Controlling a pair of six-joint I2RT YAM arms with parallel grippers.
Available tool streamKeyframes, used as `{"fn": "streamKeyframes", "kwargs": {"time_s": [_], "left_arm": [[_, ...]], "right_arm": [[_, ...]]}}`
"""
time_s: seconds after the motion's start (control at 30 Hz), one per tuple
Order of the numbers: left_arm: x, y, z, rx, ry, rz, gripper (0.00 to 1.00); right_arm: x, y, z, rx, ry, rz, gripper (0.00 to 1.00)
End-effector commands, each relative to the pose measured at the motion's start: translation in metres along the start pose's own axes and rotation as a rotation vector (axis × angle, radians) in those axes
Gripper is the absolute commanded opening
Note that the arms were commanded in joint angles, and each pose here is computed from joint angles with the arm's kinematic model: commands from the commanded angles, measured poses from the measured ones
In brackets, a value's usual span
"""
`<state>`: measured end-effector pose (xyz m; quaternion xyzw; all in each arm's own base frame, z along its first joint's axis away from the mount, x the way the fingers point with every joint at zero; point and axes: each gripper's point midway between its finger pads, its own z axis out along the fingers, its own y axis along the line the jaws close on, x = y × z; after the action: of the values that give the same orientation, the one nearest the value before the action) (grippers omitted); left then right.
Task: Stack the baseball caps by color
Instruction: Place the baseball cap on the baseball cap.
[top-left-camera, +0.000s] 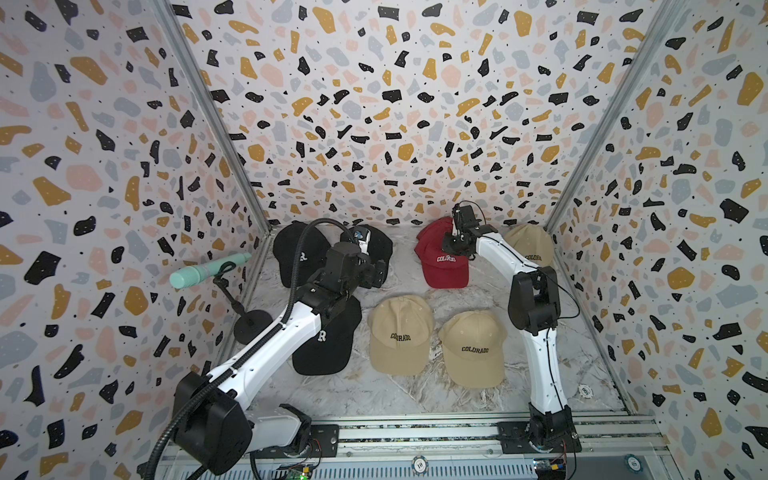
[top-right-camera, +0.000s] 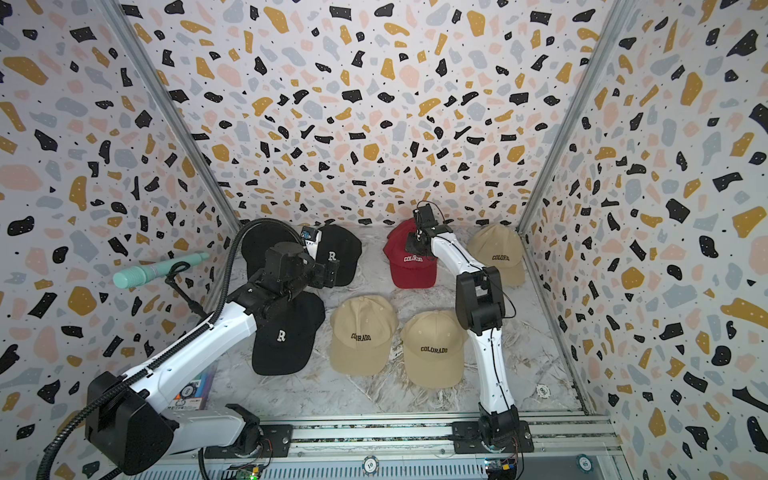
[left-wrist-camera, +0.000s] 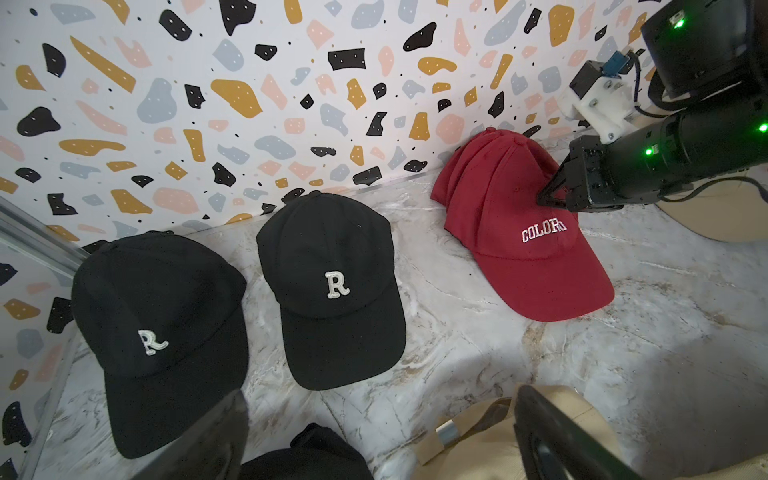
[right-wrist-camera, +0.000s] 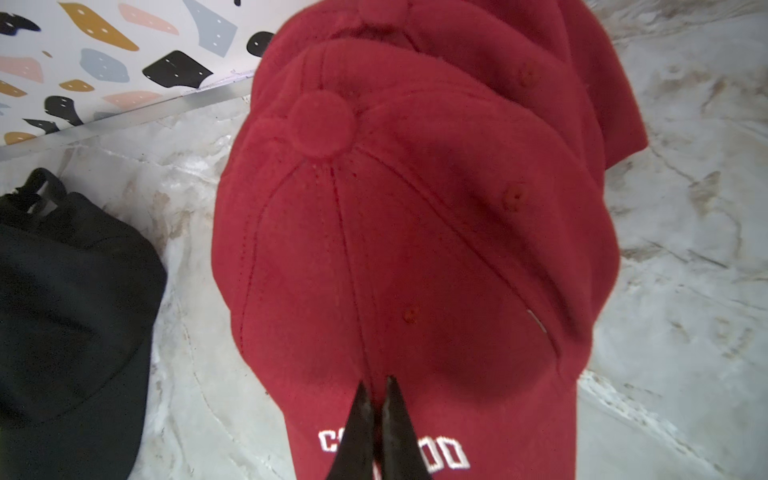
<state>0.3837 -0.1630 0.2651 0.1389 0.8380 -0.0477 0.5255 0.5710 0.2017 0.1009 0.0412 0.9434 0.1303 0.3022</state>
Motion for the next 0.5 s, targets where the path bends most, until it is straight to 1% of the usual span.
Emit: {"fn": "streamKeyframes", "kwargs": {"time_s": [0.0,0.2,0.47], "left_arm": [[-0.023,0.007,-0.012,-0.016,-0.050,0.002,1.00],[-0.026,0.007,-0.012,-0.016,-0.055,-0.003,1.00],[-0.030,0.005,-0.011,-0.008,-0.066,-0.023,1.00]], "right_arm": [[0.013,-0.012,0.000,0.047,0.015,0.030,0.05],[0.019,-0.023,0.005,0.066,0.031,0.031,0.08],[0.021,-0.044,-0.001,0.071,0.053,-0.006,0.13]]}}
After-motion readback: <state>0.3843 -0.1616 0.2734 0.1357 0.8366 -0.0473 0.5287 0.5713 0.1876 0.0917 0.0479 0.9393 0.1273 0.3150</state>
